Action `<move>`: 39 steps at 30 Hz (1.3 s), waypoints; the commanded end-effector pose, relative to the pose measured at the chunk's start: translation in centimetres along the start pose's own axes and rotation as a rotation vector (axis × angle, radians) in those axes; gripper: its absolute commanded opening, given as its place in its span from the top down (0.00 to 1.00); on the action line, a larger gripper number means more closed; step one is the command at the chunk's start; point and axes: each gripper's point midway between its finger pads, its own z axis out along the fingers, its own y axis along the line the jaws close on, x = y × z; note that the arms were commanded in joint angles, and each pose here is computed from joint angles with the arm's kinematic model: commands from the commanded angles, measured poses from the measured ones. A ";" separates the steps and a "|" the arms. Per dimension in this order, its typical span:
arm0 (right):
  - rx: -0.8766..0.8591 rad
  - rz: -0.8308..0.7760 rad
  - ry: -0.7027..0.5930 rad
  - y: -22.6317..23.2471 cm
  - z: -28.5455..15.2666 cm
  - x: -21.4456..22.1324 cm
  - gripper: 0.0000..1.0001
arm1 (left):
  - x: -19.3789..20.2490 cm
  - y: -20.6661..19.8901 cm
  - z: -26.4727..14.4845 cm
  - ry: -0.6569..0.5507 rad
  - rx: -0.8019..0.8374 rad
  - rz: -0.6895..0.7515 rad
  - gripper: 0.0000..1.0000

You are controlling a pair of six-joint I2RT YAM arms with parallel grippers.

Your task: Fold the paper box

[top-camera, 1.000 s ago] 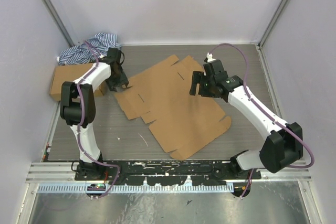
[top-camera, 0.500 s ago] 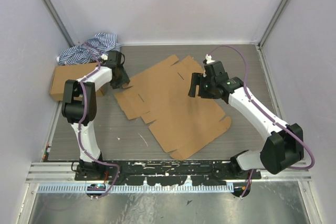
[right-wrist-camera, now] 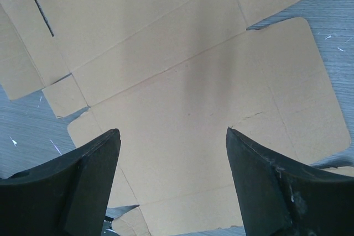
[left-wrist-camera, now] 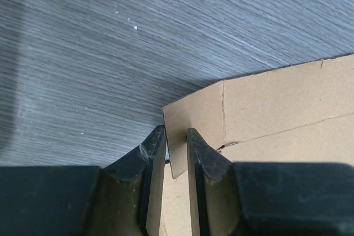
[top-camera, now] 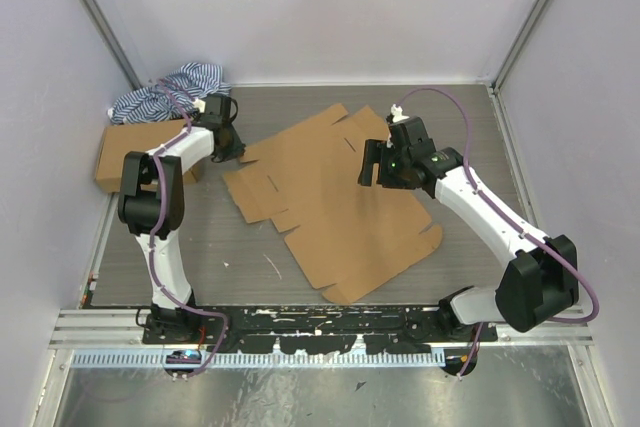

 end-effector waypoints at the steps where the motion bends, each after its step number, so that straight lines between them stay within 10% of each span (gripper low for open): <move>1: -0.044 -0.020 -0.064 0.9 -1.0 -1.5 0.18 | -0.4 -0.5 0.5 -0.019 0.032 -0.025 0.72; 6: -0.045 -0.016 -0.058 0.8 -0.9 -1.3 0.18 | -0.6 -1.1 0.7 -0.020 0.054 -0.041 0.73; 10: -0.044 -0.017 -0.056 0.8 -0.8 -1.3 0.18 | -0.5 -1.7 0.8 -0.020 0.083 -0.050 1.00; 39: -0.058 -0.246 -0.314 0.6 2.2 -17.6 0.27 | -0.9 -8.0 -19.3 -0.202 0.505 0.190 1.00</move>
